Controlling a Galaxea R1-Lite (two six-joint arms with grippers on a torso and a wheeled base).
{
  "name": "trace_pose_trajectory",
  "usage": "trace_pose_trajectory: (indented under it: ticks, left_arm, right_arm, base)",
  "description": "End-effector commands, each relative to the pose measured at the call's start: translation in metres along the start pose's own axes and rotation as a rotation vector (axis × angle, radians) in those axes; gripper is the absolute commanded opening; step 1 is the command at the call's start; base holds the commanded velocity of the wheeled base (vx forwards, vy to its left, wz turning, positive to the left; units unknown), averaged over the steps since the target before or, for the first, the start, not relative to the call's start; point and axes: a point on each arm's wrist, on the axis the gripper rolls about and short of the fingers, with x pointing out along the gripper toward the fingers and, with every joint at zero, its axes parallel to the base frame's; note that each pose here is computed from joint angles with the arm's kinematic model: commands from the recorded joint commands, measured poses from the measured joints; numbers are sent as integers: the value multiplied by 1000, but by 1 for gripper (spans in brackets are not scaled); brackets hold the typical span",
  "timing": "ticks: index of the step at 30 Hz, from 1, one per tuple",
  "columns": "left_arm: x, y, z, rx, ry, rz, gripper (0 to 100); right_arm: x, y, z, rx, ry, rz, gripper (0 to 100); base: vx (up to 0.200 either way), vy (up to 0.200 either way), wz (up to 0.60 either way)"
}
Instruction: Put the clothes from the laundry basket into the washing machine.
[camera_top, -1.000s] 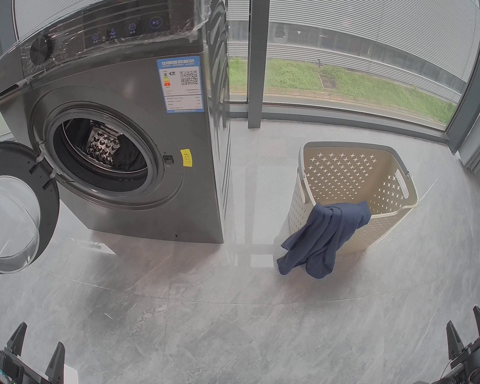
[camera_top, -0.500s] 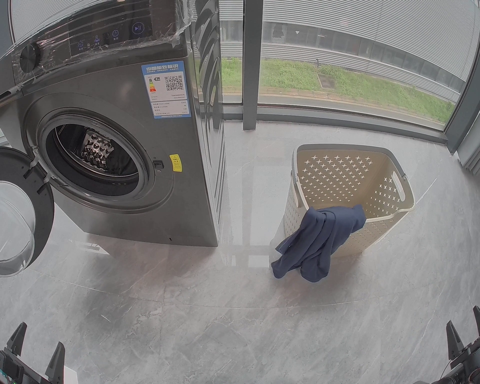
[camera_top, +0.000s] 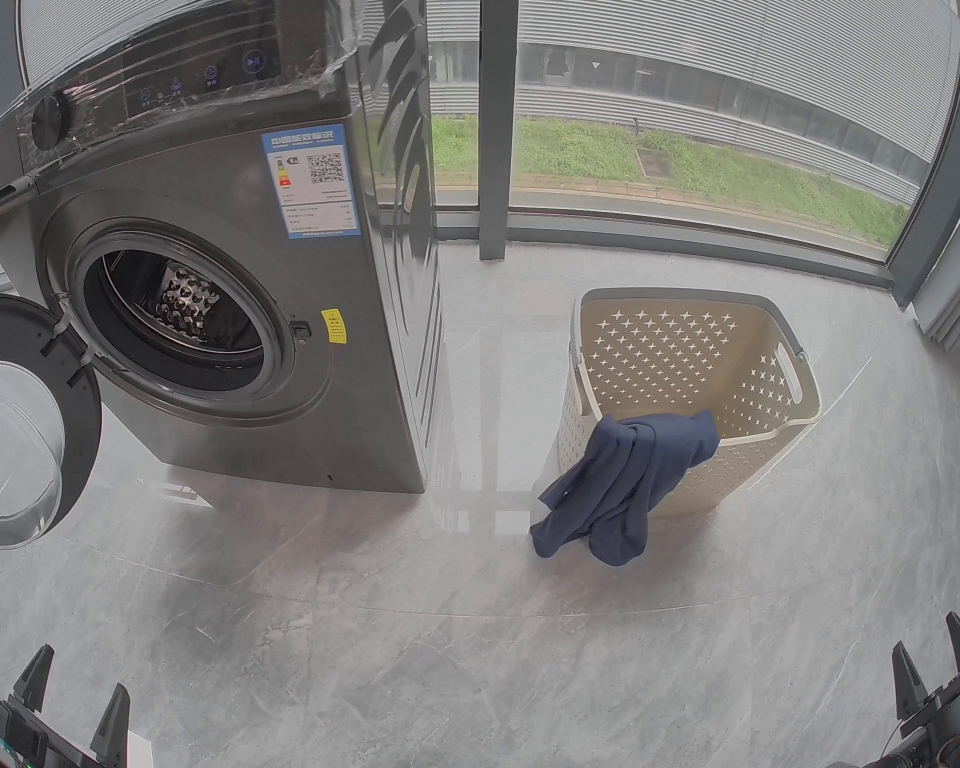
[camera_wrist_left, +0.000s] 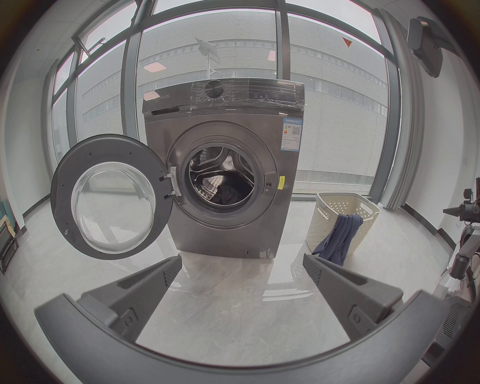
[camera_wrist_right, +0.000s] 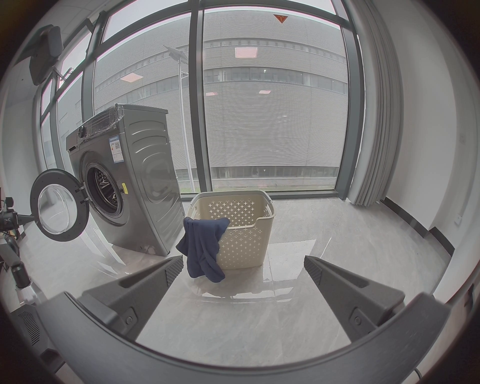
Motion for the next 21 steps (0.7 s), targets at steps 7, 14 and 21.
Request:
trace_pose_trajectory:
  ticks: [7, 14, 21]
  left_arm:
    - [0, 0, -5, 1, 4, 0, 100]
    - [0, 0, -5, 1, 6, 0, 100]
    - [0, 0, -5, -1, 4, 0, 100]
  right_arm:
    - [0, 0, -5, 0, -1, 0, 100]
    - [0, 0, -5, 0, -1, 0, 100]
    - [0, 0, -5, 0, -1, 0, 100]
  base:
    - [0, -143, 0]
    - [0, 0, 0]
    - [0, 0, 0]
